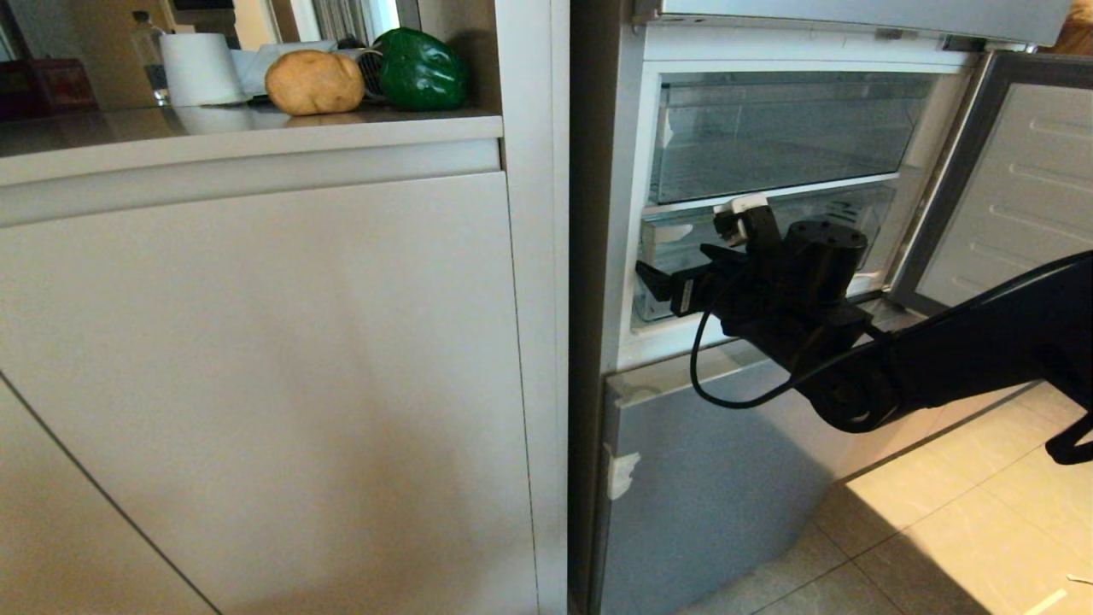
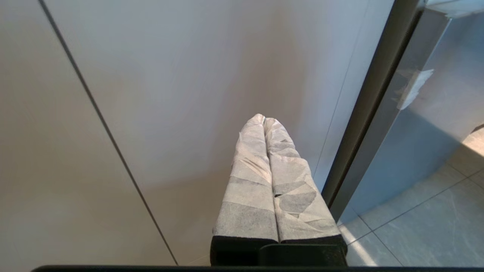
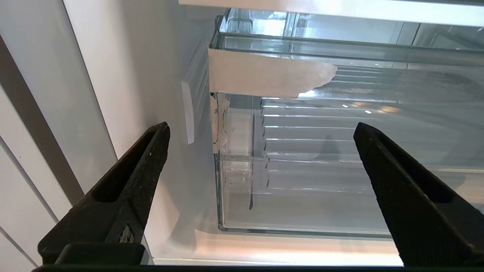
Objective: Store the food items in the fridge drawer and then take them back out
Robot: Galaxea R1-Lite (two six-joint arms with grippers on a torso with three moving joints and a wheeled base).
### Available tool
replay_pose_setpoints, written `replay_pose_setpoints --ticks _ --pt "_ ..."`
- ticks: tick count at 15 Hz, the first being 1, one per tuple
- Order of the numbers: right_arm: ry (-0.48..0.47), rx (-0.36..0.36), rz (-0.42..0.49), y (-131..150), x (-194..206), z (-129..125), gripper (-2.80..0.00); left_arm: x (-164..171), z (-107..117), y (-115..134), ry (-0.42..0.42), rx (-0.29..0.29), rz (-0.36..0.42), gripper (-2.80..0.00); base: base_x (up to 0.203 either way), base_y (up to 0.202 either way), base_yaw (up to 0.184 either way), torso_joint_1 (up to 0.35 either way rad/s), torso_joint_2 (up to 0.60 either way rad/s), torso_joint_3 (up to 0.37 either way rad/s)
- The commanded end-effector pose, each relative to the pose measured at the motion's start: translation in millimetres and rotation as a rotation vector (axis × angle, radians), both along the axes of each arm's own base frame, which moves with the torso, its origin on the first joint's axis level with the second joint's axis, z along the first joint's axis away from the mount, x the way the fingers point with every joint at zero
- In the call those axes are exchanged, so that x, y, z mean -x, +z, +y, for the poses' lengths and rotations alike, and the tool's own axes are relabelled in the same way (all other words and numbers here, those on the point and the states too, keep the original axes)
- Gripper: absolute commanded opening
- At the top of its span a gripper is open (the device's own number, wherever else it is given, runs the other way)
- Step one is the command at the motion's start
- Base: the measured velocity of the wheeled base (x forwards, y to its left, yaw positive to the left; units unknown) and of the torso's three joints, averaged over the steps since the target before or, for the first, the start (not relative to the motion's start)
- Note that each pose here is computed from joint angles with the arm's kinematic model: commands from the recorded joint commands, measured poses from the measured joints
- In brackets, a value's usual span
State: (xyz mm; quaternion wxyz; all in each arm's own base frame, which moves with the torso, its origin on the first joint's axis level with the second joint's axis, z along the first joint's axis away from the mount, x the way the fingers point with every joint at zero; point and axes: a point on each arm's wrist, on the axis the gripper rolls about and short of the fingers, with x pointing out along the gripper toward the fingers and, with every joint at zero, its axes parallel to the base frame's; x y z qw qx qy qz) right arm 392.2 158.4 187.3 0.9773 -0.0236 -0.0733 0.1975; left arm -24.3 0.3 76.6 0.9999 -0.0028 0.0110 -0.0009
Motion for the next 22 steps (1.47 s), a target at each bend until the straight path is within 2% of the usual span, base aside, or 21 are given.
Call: replay_pose_setpoints --ticks 1,11,12,22 --pt "0.004 -0.004 -0.011 2.9 1.6 0.4 0.0 -0.1 0.0 0.2 0.0 0.0 0.001 -2.8 0.0 0.0 0.0 0.0 0.0 0.0" --pt "0.001 -0.004 -0.005 -0.5 2.4 -1.3 0.0 -0.2 0.0 -0.1 0.0 0.0 0.002 -2.8 0.0 0.0 0.0 0.0 0.0 0.0" --pt "0.001 -0.004 -0.005 -0.5 2.4 -1.3 -2.8 -0.1 0.0 0.2 0.0 0.0 0.001 -2.8 0.0 0.0 0.0 0.0 0.0 0.0" --pt "0.021 -0.002 -0.002 -1.6 5.4 7.9 -2.8 -0.1 0.0 0.2 0.0 0.0 0.001 -2.8 0.0 0.0 0.0 0.0 0.0 0.0"
